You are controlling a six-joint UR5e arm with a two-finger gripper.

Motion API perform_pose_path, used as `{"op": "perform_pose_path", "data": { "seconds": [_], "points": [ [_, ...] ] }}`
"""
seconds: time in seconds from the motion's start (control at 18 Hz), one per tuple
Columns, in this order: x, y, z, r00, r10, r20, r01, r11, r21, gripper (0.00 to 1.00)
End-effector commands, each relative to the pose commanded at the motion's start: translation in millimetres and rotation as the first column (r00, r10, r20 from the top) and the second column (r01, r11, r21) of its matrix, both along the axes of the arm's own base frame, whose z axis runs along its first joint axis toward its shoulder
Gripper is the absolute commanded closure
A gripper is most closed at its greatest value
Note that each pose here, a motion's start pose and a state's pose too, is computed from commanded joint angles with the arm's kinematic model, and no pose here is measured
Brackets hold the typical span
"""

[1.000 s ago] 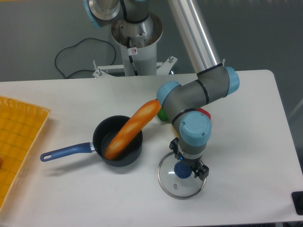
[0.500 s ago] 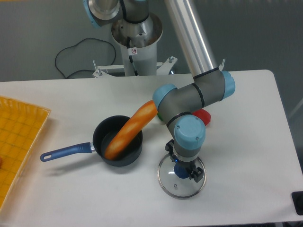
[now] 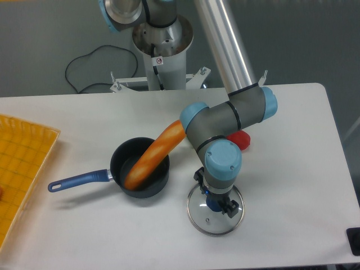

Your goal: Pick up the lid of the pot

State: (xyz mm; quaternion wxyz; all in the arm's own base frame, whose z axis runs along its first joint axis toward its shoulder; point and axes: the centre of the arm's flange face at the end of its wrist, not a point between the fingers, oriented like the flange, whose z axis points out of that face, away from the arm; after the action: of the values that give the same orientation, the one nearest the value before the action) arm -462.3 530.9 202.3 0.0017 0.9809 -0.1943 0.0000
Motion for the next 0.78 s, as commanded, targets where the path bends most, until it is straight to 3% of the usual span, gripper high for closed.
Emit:
{"op": "perform_pose_path", "data": {
  "seconds": [0.17,0.44,0.78],
  "points": [
    [-0.1,0.1,0.2,1.000,-0.005,-0.001,0.005,1.000,0.001,0.00],
    [-0.5,0.2,1.9,1.000,-0.012,-0.005,0.012,1.000,0.002,0.19],
    [-0.5,0.0,4.0,1.000,-0.014,-0.008,0.014,1.000,0.002,0.31]
  ]
}}
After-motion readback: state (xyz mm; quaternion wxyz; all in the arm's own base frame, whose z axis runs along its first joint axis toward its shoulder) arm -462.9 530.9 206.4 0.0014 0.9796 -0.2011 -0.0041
